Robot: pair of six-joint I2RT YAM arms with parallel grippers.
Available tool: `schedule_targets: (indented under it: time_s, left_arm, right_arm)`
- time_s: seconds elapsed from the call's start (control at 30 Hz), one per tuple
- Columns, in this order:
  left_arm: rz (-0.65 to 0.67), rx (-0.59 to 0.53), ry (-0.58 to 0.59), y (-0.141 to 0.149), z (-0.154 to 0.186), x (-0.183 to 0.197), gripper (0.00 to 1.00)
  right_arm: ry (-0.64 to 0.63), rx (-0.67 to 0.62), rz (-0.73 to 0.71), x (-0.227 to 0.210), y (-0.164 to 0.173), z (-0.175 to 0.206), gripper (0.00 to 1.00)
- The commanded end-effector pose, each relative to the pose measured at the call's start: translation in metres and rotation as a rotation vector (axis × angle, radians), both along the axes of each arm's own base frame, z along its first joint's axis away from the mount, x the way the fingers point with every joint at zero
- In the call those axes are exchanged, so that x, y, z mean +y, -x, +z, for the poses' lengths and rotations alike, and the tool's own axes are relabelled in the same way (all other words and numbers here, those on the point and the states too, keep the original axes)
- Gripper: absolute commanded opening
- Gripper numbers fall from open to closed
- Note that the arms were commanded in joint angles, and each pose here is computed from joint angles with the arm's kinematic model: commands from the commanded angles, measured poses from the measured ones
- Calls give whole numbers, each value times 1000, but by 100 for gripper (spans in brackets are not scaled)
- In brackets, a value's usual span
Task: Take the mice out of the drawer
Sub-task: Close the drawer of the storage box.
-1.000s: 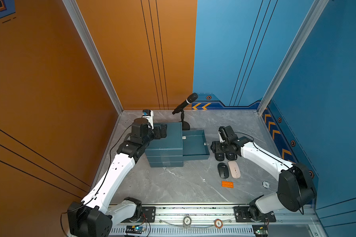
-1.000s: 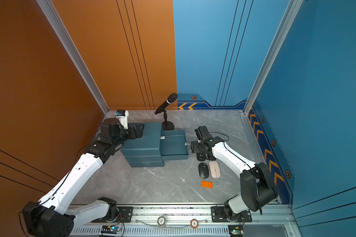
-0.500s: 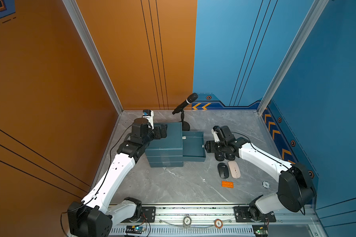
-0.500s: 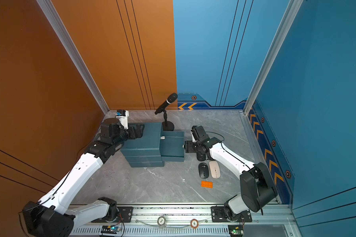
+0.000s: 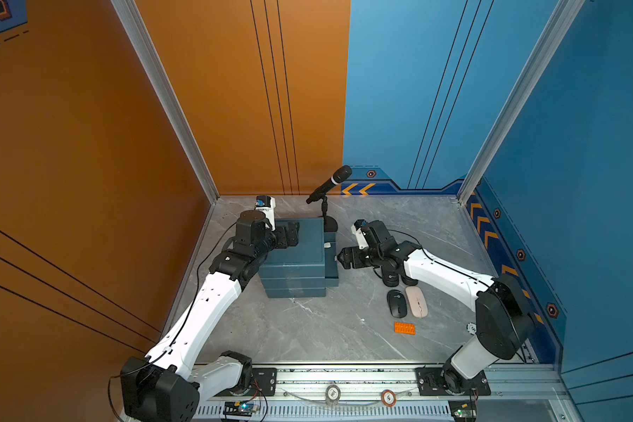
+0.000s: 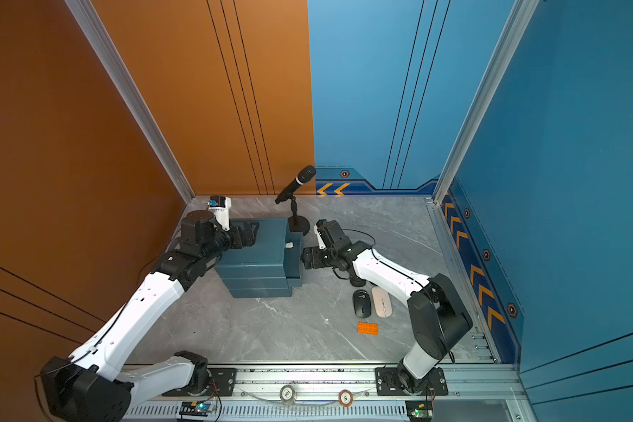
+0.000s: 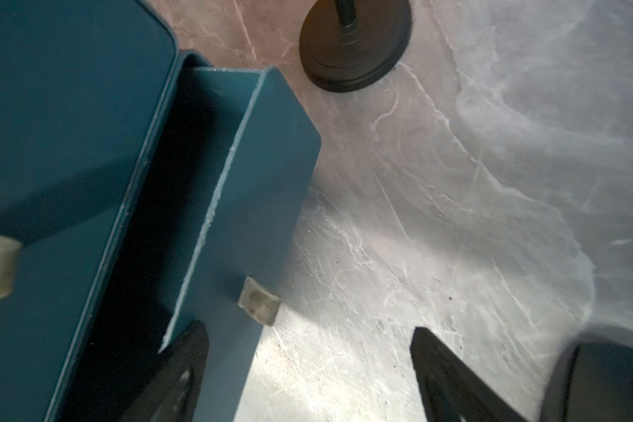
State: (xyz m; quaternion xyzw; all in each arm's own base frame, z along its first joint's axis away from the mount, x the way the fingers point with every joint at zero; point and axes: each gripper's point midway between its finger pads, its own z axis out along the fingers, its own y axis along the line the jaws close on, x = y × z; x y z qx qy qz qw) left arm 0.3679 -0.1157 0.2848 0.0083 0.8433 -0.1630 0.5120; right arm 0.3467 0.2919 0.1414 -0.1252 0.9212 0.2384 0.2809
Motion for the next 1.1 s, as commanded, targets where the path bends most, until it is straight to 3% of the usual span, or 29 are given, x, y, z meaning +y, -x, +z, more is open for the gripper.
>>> schedule_targets:
  time_s: [0.0, 0.47, 0.73, 0.87, 1.07]
  left_arm:
    - [-17, 4, 14, 1, -3, -6, 98]
    - [-18, 2, 6, 3, -2, -6, 98]
    - [15, -51, -26, 8, 18, 6, 98]
    - [30, -90, -101, 12, 40, 16, 98]
    - [-53, -96, -160, 20, 54, 2, 98]
  right_arm:
    - [-57, -23, 43, 26, -2, 13, 98]
    - [-100, -2, 147, 76, 14, 9, 100]
    - [-131, -83, 42, 57, 9, 28, 100]
    - [-156, -111, -7, 45, 10, 36, 100]
    - [-226, -104, -42, 27, 16, 37, 100]
